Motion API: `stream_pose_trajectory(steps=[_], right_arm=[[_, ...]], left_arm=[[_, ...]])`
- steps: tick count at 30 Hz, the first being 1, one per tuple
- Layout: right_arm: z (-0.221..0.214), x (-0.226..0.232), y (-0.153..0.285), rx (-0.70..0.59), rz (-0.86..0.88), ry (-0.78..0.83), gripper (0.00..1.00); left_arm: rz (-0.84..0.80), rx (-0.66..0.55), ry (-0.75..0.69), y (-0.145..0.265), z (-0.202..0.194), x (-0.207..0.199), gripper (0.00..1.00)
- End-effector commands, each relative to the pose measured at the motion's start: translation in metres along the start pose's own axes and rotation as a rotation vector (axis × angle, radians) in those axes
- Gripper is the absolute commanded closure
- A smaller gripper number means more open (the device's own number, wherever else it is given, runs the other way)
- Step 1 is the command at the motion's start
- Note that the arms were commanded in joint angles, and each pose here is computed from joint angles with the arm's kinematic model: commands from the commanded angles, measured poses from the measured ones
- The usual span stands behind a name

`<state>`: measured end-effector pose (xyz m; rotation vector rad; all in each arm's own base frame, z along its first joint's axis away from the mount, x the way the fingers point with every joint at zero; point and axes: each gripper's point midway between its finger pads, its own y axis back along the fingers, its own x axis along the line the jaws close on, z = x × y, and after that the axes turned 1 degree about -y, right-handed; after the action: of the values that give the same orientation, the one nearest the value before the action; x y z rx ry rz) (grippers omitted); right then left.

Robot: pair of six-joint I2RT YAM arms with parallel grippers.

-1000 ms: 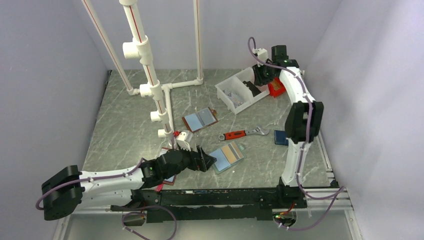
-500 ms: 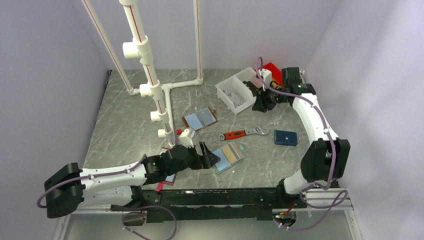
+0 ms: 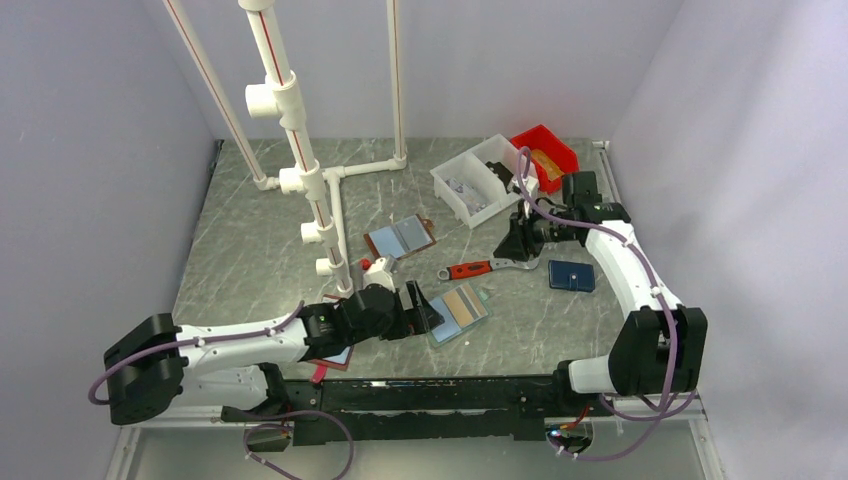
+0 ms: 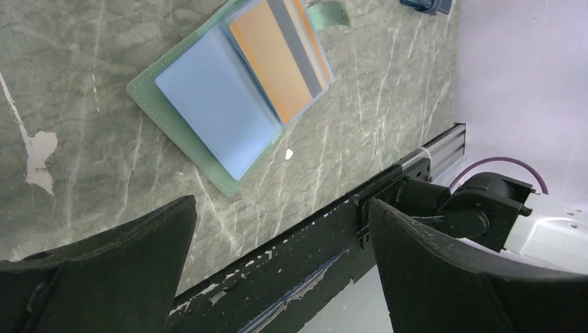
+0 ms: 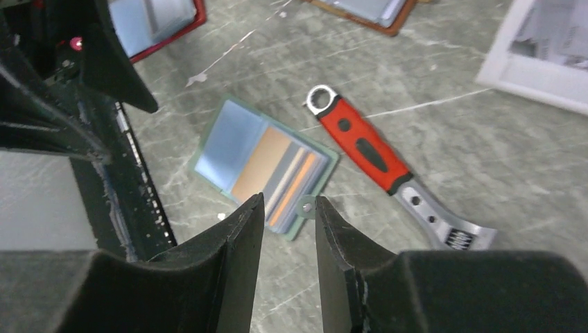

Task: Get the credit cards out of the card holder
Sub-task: Place the credit card in the storage box, then remove the credit card from the card holder.

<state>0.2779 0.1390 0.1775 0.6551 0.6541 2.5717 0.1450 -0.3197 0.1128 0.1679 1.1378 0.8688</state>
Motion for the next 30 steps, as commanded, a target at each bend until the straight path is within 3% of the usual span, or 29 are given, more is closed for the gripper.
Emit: stream_pose_trajectory(steps=[1,6,12,21,30], right_arm=[[-0.002,0.021,-0.003,-0.069,0.109,0.042,0.64],[-0.018,0.025,-0.009,-0.053,0.137,-0.007,0.65],[-0.030,0.022,-0.019,-0.033,0.087,-0.030,0.73],[-0.053,0.032,-0.050,0.103,0.095,0.032,0.87],[-0.076,0.030,-0.073,0.232,0.076,0.032,0.92]], left_arm=[[0.014,-0.022,0.038,-0.001,0.008,-0.014,0.01],[0.050,-0.017,0.024,-0.008,0.007,-0.014,0.01],[0.075,-0.007,0.008,-0.018,0.003,-0.014,0.01],[0.097,-0.022,0.012,-0.029,0.003,-0.013,0.04],[0.124,-0.050,0.020,-0.039,0.007,-0.012,0.04]])
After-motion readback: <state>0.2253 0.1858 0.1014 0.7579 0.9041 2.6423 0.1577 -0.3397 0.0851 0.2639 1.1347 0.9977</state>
